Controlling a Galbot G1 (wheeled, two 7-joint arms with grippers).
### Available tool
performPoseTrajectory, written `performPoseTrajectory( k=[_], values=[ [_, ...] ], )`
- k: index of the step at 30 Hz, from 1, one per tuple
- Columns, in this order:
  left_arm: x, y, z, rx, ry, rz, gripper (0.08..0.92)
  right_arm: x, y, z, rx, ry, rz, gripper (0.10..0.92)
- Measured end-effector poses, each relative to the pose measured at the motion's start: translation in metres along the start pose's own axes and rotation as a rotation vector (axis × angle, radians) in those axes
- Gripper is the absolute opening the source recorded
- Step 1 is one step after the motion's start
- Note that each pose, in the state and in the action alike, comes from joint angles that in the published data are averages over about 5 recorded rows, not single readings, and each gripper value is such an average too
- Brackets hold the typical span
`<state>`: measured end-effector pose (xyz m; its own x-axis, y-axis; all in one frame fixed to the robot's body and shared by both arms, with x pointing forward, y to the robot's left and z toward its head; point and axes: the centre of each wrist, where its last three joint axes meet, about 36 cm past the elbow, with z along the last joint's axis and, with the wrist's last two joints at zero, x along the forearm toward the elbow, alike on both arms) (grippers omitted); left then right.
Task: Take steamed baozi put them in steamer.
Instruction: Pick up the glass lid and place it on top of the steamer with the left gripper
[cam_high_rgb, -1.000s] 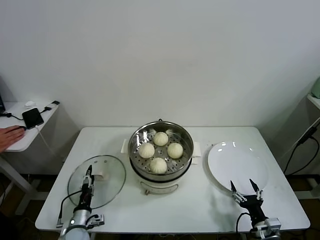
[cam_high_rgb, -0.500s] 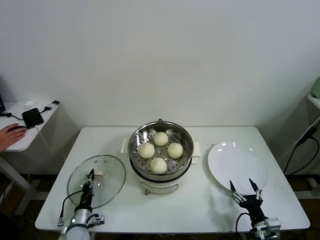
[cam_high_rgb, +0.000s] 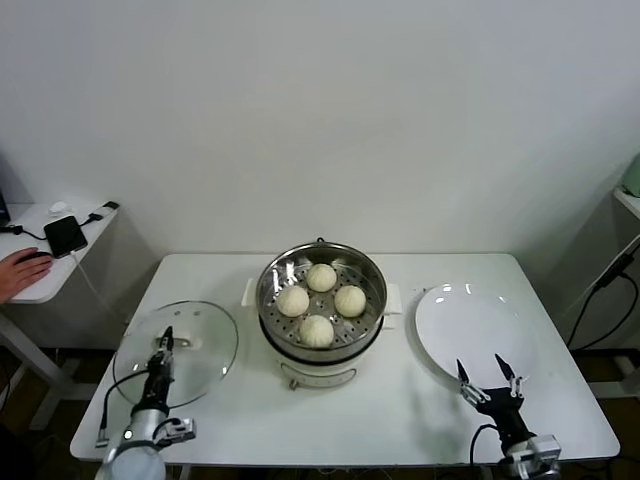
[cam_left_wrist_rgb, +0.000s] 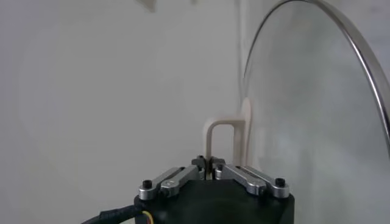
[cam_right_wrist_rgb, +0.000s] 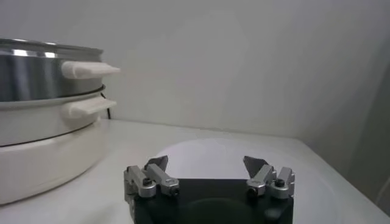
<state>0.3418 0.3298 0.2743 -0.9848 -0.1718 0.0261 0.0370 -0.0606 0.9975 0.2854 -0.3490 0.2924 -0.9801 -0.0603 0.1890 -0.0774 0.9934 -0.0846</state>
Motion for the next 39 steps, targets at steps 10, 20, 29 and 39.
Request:
performPoseTrajectory(
  k=[10,20,29,39],
  values=[
    [0.007,0.106,-0.019,0.086,0.081,-0.025,0.142,0.001,0.006,-0.004,0.02,0.01,0.01,0.823],
    [0.014,0.163,-0.089,0.185,0.089,-0.053,0.142,0.005,0.008,-0.006,0.031,0.008,0.003,0.822],
    [0.02,0.184,-0.168,0.268,0.039,-0.052,0.142,0.007,0.006,0.0,0.03,-0.004,-0.009,0.823],
    [0.025,0.194,-0.252,0.298,-0.027,-0.046,0.142,0.011,-0.007,0.009,0.023,-0.009,-0.006,0.823]
  ],
)
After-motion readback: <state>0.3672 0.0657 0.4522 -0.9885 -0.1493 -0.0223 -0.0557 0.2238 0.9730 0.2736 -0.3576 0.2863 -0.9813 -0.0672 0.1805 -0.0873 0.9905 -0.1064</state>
